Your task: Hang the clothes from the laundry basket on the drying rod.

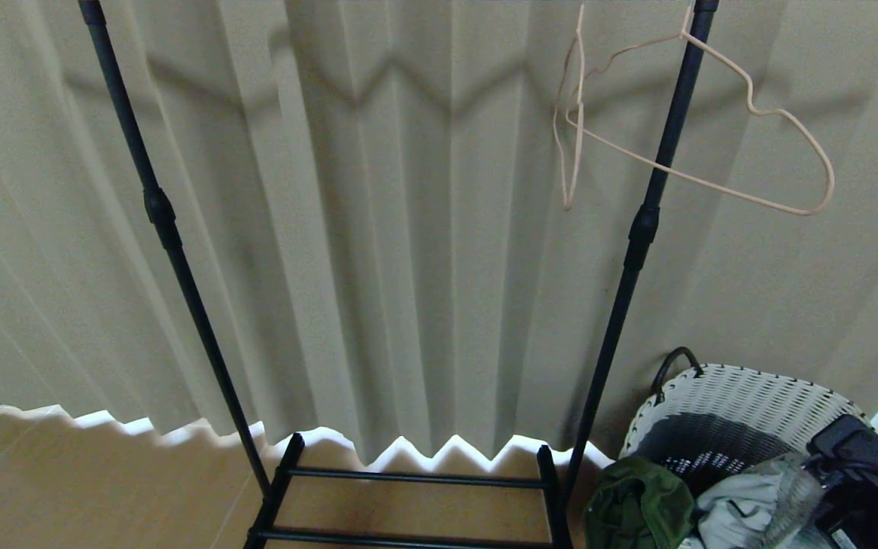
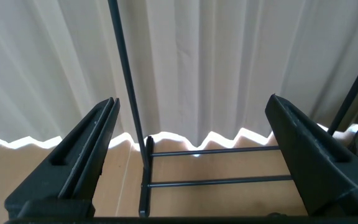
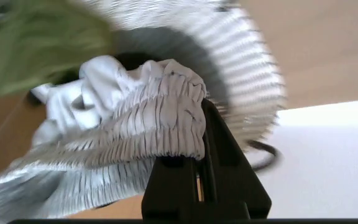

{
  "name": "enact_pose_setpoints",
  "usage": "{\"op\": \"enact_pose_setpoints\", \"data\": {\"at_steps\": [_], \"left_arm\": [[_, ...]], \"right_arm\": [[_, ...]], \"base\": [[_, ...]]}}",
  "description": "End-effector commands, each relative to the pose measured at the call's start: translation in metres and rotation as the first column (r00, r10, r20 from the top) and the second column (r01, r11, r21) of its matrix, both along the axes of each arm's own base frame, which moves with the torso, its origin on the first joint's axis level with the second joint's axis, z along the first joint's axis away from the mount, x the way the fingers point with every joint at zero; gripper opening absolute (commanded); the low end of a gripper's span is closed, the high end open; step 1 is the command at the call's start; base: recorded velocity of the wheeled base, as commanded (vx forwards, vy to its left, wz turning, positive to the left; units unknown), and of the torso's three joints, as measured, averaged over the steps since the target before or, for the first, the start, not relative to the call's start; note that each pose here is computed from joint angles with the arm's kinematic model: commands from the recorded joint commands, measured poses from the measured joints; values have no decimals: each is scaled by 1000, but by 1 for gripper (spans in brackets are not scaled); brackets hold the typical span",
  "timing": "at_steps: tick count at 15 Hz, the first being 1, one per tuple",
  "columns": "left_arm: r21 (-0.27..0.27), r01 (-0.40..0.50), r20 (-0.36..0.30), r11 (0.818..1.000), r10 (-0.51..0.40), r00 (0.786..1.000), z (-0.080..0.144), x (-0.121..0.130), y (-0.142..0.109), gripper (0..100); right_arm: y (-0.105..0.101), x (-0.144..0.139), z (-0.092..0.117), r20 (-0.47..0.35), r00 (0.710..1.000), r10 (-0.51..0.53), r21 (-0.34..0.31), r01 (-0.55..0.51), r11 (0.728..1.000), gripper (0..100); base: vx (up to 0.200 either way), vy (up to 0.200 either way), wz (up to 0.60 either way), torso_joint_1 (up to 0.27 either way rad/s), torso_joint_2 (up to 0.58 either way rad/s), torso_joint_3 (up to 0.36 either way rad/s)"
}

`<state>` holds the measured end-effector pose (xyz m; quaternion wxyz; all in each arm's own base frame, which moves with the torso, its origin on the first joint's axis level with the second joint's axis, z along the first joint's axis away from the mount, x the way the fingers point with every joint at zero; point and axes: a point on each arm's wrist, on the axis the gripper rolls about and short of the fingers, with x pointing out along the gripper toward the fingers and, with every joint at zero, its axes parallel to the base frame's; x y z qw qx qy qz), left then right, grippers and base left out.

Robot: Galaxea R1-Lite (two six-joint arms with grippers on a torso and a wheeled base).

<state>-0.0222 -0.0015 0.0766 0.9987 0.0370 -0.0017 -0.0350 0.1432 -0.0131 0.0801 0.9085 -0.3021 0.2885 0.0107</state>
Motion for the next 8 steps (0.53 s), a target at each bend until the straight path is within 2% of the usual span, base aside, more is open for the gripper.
{"op": "enact_pose_setpoints", "data": {"at_steps": [1, 6, 8], "left_arm": [[-2, 1, -1, 1000, -1, 1000, 0, 0, 0, 100], [-2, -1, -1, 1000, 1, 1000, 0, 0, 0, 100], [-2, 1, -1, 1000, -1, 1000, 0, 0, 0, 100]], "right_arm": [[-5, -7, 11, 85, 995, -51, 17, 50, 999, 0], [-5, -8, 16, 125, 988, -88, 76, 79, 994, 0], [-5, -9, 17, 132, 987, -88, 76, 78, 994, 0]], "base": [[0, 0, 0, 0, 0, 0], [0, 0, 0, 0, 0, 0], [-200, 0, 0, 2, 0, 2]]}}
